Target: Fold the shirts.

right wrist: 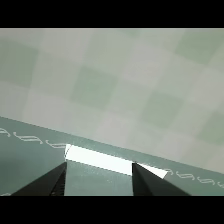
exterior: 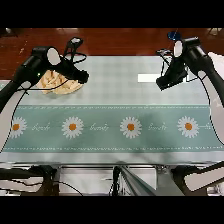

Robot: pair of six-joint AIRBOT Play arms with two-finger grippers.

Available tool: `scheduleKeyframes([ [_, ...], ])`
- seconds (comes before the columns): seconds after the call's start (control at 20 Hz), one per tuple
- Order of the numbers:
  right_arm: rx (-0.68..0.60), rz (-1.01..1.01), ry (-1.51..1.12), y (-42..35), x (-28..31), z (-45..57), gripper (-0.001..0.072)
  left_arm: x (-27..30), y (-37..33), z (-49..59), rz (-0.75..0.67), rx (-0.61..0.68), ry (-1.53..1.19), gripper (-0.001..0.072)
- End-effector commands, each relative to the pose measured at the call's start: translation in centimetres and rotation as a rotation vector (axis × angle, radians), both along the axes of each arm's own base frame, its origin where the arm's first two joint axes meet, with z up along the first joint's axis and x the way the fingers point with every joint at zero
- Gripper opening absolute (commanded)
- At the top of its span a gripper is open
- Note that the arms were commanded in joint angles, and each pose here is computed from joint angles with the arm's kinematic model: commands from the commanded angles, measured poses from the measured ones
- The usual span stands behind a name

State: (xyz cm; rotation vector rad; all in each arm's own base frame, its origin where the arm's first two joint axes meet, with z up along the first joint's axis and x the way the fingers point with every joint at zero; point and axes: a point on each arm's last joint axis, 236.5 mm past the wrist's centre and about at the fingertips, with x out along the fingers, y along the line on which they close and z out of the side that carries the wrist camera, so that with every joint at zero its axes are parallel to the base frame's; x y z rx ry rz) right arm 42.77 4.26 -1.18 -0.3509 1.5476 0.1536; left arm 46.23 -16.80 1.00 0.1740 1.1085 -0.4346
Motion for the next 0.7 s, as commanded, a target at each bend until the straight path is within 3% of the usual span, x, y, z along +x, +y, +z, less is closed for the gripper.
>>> scheduleKeyframes([
  [0.0, 0.0, 0.001, 0.0, 0.05, 0.0, 0.01, 0.0489, 0.02, 0.05, 0.01, 0.001, 0.0, 0.0, 0.0454],
  [0.65, 0.0, 0.001, 0.0, 0.05, 0.0, 0.01, 0.0489, 0.03, 0.06, -0.01, -0.008, 0.004, -0.003, 0.0454],
])
